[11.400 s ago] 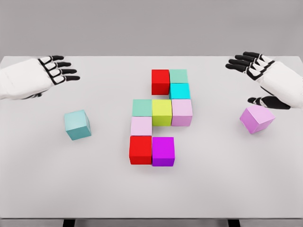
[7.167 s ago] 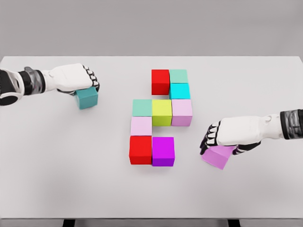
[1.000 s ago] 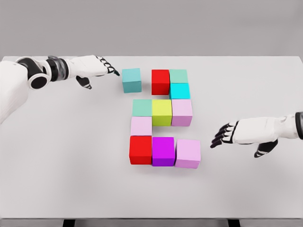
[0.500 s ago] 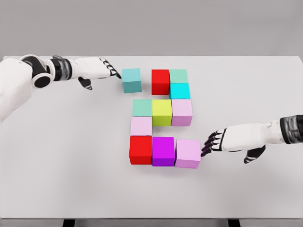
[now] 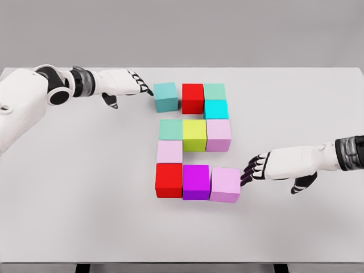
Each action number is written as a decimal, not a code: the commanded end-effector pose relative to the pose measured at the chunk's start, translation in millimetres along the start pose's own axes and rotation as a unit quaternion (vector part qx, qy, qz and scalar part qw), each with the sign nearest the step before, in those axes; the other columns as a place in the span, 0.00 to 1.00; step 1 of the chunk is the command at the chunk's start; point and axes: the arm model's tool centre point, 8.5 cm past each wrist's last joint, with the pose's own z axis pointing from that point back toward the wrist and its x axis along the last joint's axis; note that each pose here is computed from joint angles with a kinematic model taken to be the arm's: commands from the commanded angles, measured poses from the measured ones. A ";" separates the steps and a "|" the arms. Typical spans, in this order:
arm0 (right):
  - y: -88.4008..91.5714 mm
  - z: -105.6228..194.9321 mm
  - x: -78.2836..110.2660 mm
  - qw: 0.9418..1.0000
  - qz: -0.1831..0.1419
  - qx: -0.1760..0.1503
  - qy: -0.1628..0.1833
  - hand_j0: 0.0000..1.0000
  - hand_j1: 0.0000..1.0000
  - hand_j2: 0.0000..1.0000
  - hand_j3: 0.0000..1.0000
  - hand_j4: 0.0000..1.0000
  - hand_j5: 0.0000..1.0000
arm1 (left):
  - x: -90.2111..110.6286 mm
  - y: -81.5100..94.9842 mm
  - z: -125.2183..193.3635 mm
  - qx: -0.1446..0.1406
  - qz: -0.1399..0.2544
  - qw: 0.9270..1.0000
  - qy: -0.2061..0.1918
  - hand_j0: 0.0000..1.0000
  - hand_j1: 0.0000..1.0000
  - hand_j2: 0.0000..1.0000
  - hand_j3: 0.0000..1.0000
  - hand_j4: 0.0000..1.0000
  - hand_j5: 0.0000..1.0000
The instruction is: Assemble the squares on the desktop into the number 2
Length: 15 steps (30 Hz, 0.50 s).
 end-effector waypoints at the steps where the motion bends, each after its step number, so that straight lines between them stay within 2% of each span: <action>1: -0.9 0.5 -0.4 1.000 -0.003 -0.003 0.000 1.00 1.00 1.00 1.00 1.00 1.00 | -1.2 0.7 0.2 0.001 0.002 1.000 0.002 0.94 0.94 0.94 0.94 0.94 0.94; 5: -3.0 -1.2 0.0 1.000 -0.001 -0.005 -0.002 1.00 1.00 1.00 1.00 1.00 1.00 | -8.6 -2.8 3.6 -0.004 0.009 1.000 0.013 0.94 0.94 0.94 0.94 0.94 0.94; 11: -5.1 -2.9 0.4 1.000 0.002 -0.006 -0.004 1.00 1.00 1.00 1.00 1.00 1.00 | -8.6 4.1 -2.2 -0.003 0.011 1.000 0.015 0.94 0.94 0.94 0.94 0.94 0.94; 13: -3.5 -0.7 -2.4 1.000 -0.001 -0.005 0.001 1.00 1.00 1.00 1.00 1.00 1.00 | -7.5 6.4 -4.6 -0.002 0.011 1.000 0.014 0.94 0.94 0.94 0.94 0.94 0.94; 15: -1.6 5.3 -13.3 1.000 -0.011 -0.007 0.018 1.00 1.00 1.00 1.00 1.00 1.00 | -8.2 8.0 -4.1 -0.001 0.010 1.000 0.015 0.94 0.94 0.94 0.94 0.94 0.94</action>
